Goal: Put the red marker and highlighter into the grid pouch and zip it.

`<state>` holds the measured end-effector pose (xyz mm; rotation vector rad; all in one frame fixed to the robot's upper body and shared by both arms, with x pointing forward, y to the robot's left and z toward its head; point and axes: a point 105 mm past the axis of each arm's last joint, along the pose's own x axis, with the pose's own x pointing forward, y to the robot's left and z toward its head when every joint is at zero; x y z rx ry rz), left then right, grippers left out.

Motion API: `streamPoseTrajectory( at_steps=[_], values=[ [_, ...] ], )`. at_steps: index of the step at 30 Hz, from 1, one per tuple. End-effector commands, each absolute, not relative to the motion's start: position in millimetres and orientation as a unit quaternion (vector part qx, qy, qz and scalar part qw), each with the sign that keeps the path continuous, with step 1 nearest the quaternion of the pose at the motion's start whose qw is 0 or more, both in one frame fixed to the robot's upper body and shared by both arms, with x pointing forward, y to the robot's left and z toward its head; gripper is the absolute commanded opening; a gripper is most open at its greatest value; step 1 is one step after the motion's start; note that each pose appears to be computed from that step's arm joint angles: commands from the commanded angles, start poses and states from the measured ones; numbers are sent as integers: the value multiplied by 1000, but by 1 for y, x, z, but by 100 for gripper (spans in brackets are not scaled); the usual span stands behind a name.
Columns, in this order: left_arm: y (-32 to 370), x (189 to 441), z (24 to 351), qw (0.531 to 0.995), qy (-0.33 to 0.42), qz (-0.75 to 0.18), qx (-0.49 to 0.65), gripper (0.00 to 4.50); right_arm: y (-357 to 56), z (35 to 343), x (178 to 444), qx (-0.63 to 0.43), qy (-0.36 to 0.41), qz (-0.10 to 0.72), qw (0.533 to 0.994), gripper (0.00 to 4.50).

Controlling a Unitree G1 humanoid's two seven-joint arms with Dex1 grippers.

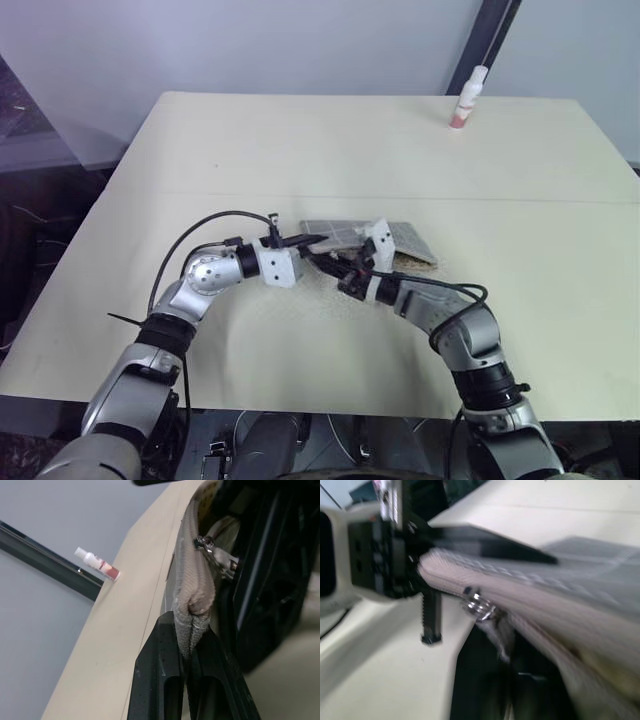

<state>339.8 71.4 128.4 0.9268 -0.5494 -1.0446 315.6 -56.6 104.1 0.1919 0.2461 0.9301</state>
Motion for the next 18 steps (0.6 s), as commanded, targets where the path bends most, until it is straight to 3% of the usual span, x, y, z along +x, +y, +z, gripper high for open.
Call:
streamPoseTrajectory(
  at_steps=[1,5,11,18],
  values=[
    [80,343,134,745,-256,-455,416,0,-76,117,313,67,95,441,890,2],
    [93,349,132,777,-225,-449,378,0,-125,111,311,16,114,404,908,2],
    [110,350,129,790,-208,-440,372,0,-196,114,318,-41,130,327,935,2],
    [109,352,128,805,-197,-444,341,0,-209,114,316,-73,124,312,939,2]
  ],
)
